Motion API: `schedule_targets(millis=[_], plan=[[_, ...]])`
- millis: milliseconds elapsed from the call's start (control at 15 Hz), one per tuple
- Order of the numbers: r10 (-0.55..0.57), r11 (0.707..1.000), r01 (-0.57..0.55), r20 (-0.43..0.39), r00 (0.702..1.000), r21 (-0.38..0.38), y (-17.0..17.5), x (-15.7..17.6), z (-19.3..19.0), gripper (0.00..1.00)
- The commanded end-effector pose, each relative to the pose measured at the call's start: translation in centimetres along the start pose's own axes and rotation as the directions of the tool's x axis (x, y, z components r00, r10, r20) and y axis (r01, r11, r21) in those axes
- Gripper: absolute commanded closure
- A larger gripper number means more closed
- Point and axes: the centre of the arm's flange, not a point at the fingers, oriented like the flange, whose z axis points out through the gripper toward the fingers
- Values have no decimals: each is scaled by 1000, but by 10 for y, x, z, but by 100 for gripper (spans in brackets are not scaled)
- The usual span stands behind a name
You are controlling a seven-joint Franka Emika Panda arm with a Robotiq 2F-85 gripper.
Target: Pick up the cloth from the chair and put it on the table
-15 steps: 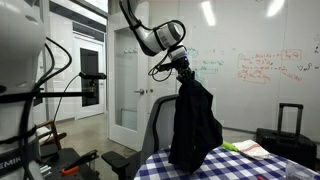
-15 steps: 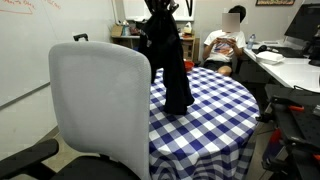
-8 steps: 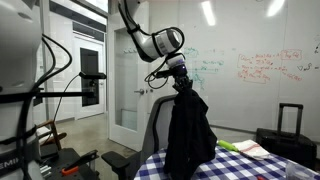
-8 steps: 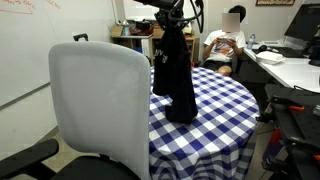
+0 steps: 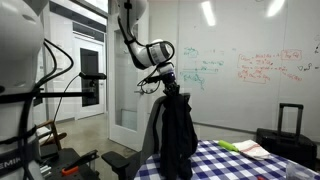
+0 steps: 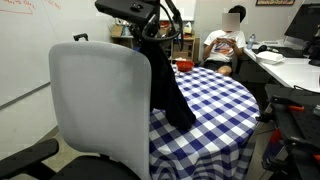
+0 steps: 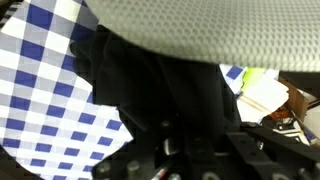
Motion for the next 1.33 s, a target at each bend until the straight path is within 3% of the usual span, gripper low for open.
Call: schedule_targets(millis=[0,333,667,1000,1267], plan=[[-8,1000,8,5,1000,-19,-22,-14,31,99],[13,1000,-13,24,1000,-2,13,-4,26,99],[176,984,-178,103,979,12,51,42,19,99],[367,930,-365,69,928,-35,111,101,32,99],[480,876,-478,33,876,-58,138,136,39,99]])
